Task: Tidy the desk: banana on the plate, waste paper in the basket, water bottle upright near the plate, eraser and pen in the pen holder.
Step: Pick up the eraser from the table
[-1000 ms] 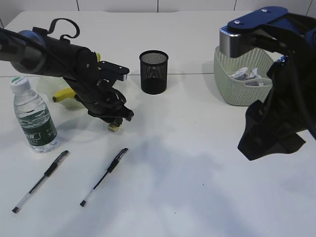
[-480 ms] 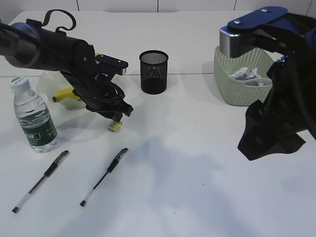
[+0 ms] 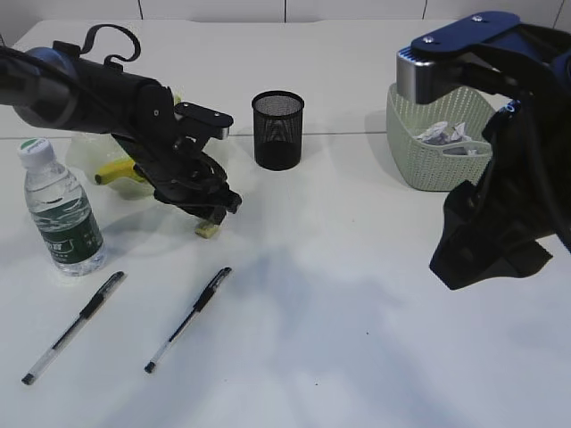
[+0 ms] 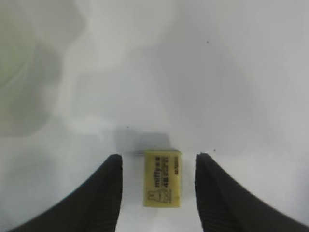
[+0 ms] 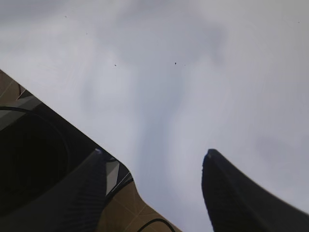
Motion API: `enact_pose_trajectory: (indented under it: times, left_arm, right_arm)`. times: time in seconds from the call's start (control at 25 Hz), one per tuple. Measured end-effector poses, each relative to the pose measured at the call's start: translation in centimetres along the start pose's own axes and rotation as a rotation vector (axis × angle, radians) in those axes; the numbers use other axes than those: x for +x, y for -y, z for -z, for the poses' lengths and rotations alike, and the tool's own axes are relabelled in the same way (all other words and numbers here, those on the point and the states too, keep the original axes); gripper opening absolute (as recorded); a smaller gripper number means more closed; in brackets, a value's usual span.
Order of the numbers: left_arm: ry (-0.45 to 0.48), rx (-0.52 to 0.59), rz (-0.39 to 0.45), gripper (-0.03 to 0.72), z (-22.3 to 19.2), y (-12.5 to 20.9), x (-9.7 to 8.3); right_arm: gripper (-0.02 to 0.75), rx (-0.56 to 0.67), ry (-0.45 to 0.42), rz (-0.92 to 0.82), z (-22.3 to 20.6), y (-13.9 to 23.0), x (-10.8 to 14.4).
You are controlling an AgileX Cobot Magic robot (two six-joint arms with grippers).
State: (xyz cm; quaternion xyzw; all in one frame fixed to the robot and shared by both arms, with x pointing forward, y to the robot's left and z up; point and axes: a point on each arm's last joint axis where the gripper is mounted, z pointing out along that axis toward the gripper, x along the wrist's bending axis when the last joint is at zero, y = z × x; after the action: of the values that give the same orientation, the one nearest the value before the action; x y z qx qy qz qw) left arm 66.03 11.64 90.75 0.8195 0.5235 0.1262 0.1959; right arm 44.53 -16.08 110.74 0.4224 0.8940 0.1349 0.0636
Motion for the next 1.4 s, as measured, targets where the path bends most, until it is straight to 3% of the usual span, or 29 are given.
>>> enact_pose_trajectory:
  times: [0.64,1.04,1.4]
  left_arm:
    - [0.001,0.042,0.000,0.350,-2.0,1.0,0.0]
    - [0.001,0.042,0.000,0.194,-2.0,1.0,0.0]
    - [0.001,0.042,0.000,0.153,-2.0,1.0,0.0]
  right_arm:
    - [0.463,0.000,0.000,0.000,0.0,0.0,0.0]
    - [0.463,0.000,0.000,0.000,0.0,0.0,0.0]
    - [0.463,0.000,0.000,0.000,0.0,0.0,0.0]
